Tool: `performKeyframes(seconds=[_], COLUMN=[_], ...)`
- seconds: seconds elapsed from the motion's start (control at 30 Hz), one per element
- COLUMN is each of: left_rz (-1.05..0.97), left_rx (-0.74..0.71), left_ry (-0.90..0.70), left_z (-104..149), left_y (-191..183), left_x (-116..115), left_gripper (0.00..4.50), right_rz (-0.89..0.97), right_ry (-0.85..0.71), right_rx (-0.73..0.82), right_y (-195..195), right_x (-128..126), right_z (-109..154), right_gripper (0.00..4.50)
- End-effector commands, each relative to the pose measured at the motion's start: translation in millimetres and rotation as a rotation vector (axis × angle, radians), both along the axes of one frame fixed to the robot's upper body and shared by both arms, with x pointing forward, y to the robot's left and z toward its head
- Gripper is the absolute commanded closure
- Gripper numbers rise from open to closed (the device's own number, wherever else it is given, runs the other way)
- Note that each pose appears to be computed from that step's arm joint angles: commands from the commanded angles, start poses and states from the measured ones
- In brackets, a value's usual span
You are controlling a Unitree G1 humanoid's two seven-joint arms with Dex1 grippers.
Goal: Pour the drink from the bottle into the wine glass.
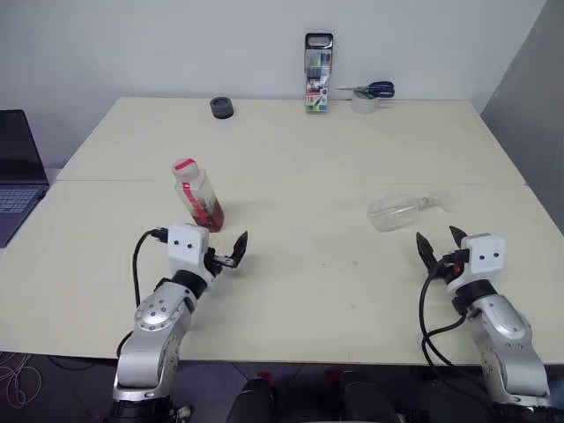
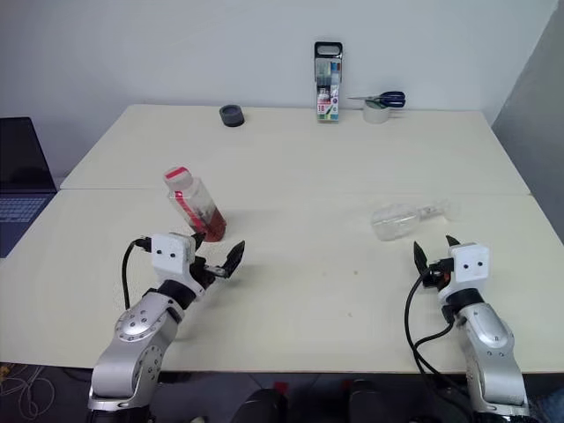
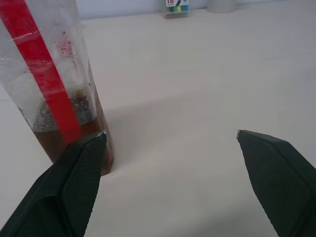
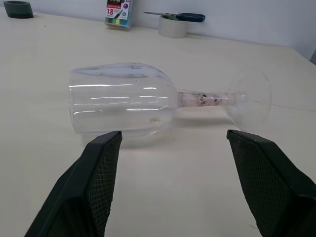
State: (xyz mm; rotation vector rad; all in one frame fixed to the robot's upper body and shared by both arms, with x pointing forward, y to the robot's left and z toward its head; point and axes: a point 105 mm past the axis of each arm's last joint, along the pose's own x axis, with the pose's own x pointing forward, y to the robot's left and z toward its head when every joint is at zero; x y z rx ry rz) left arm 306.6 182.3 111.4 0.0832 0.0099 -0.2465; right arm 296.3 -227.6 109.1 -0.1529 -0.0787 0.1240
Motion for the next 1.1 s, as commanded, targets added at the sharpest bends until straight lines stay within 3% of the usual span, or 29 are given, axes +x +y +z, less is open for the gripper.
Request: performKeyframes(seconds=[0.03,0.33,0.67,0.83,1.1], left_rz=[0.034,0.121,0.107,0.131,0.170], left_rx=[-0.024,-0.081,-0.021,-0.087,-0.105], left_ry=[-0.058,-0.084,-0.076,-0.079,-0.010], left_z=[14.6,21.7,18.9,19.5,5.9], left_y=[6.3,22.5,22.2,27.5,19.9], left_x=[2.2,5.6,11.7,14.1,17.1], left_gripper=[0.00,0.00,0.00,0.00,0.00], right_rz=[-0.002,-0.001,-0.004,0.022,0.450], right_ry=[-0.050,-0.053,-0.060,-0.066,0.039], right_rx=[-0.014,-0.015,-0.015,-0.035,-0.092], right_y=[-2.2,-2.3,-5.1,-6.8,44.4], right_x=[0.5,1.6,2.5,0.7,-30.0], right_z=[11.8,12.0,13.8,20.1,37.2], right_gripper=[0.87,0.87,0.87,0.87,0.87])
